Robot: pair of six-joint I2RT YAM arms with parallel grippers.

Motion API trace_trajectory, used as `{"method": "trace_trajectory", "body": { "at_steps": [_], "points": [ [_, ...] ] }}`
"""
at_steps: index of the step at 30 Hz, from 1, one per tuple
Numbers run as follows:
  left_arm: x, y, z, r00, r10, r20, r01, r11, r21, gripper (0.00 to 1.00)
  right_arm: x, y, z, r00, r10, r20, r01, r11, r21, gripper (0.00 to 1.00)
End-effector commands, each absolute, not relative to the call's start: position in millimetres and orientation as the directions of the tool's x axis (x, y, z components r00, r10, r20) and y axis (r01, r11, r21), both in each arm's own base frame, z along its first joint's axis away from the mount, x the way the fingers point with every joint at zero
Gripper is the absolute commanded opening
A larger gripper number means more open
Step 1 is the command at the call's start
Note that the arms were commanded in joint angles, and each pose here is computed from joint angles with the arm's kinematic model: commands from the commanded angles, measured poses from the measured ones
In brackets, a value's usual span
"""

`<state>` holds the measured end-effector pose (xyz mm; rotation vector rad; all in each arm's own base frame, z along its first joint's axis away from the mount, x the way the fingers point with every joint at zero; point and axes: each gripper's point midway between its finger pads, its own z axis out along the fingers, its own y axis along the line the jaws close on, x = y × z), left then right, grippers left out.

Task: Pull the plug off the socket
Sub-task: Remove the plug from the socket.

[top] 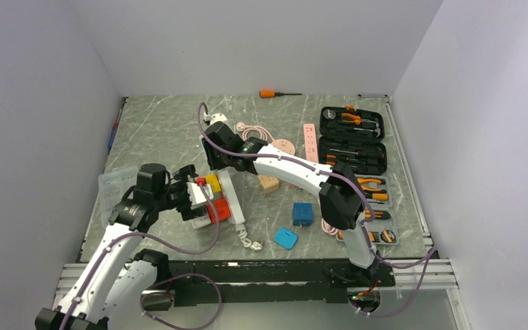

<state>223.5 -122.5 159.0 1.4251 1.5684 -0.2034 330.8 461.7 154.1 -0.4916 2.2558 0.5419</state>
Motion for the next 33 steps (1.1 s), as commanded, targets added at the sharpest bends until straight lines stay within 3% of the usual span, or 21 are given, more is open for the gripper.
{"method": "trace_trajectory", "body": {
  "at_steps": [1, 18, 29, 33],
  "points": [
    [234.1, -130.2, 168.8, 0.185, 0.676, -0.713, 0.836, 0.274, 0.476, 0.99, 326.4, 475.4, 256.6, -0.559, 0.020, -0.829, -0.520, 0.770, 0.369, 0.00],
    [253.8, -125.9, 147.5, 0.149, 0.769, -0.621, 0.827, 0.247, 0.505, 0.99, 314.2, 475.5, 259.1, -0.560, 0.025, -0.828, -0.535, 0.753, 0.384, 0.00],
    [258.1, -136.1, 140.3, 0.112, 0.772, -0.626, 0.832, 0.271, 0.484, 0.90, 305.0, 479.0, 259.9, -0.587, 0.066, -0.807, -0.531, 0.721, 0.445, 0.00],
    [253.9, -140.7, 131.9, 0.105, 0.774, -0.624, 0.845, 0.261, 0.466, 0.81, 302.7, 482.2, 259.4, -0.594, 0.069, -0.802, -0.533, 0.712, 0.456, 0.00]
  ]
}}
